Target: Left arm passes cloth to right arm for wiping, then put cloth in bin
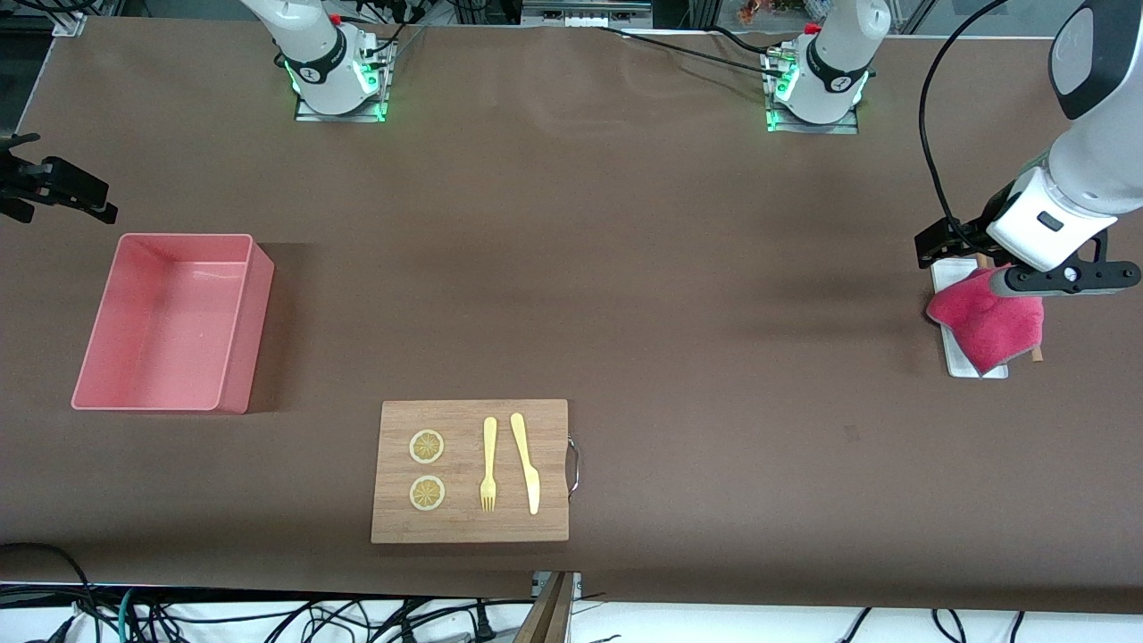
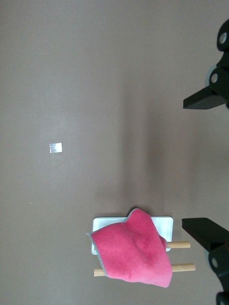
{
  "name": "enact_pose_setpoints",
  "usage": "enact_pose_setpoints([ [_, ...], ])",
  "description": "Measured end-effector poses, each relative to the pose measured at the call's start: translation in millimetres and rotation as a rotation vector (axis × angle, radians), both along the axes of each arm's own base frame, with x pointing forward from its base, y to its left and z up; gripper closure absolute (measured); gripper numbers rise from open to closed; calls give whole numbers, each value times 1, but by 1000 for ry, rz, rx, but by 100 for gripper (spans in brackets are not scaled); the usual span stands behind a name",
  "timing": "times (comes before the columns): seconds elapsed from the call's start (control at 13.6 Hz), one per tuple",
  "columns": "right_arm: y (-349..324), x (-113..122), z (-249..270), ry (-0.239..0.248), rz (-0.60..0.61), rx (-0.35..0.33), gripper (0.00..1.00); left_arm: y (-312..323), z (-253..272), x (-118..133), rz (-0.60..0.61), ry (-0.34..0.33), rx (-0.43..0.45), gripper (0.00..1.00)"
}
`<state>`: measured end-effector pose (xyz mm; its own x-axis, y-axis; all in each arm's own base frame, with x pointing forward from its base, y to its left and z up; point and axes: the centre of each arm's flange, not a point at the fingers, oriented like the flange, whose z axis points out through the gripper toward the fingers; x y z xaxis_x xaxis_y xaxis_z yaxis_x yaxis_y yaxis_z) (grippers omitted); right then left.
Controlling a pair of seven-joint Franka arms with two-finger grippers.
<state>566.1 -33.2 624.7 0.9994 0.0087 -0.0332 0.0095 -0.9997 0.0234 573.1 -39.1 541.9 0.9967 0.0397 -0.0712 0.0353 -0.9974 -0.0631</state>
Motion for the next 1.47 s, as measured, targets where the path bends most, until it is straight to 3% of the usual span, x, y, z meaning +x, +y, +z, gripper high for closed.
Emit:
enact_pose_setpoints([
  [0.51, 0, 0, 0, 0, 1, 0, 0, 33, -14, 7, 57, 26, 2, 0],
  [0.73, 1, 0, 0, 0, 1, 0, 0, 95, -25, 8, 40, 52, -12, 0],
  [1.03, 0, 0, 0, 0, 1, 0, 0, 202, -58, -2, -103, 116, -68, 0],
  [1.25, 1, 0, 0, 0, 1, 0, 0, 287, -89, -24, -187, 133, -176, 0],
  [1.47, 1, 0, 0, -1, 1, 0, 0, 380, -128, -61, -255, 56, -354, 0],
])
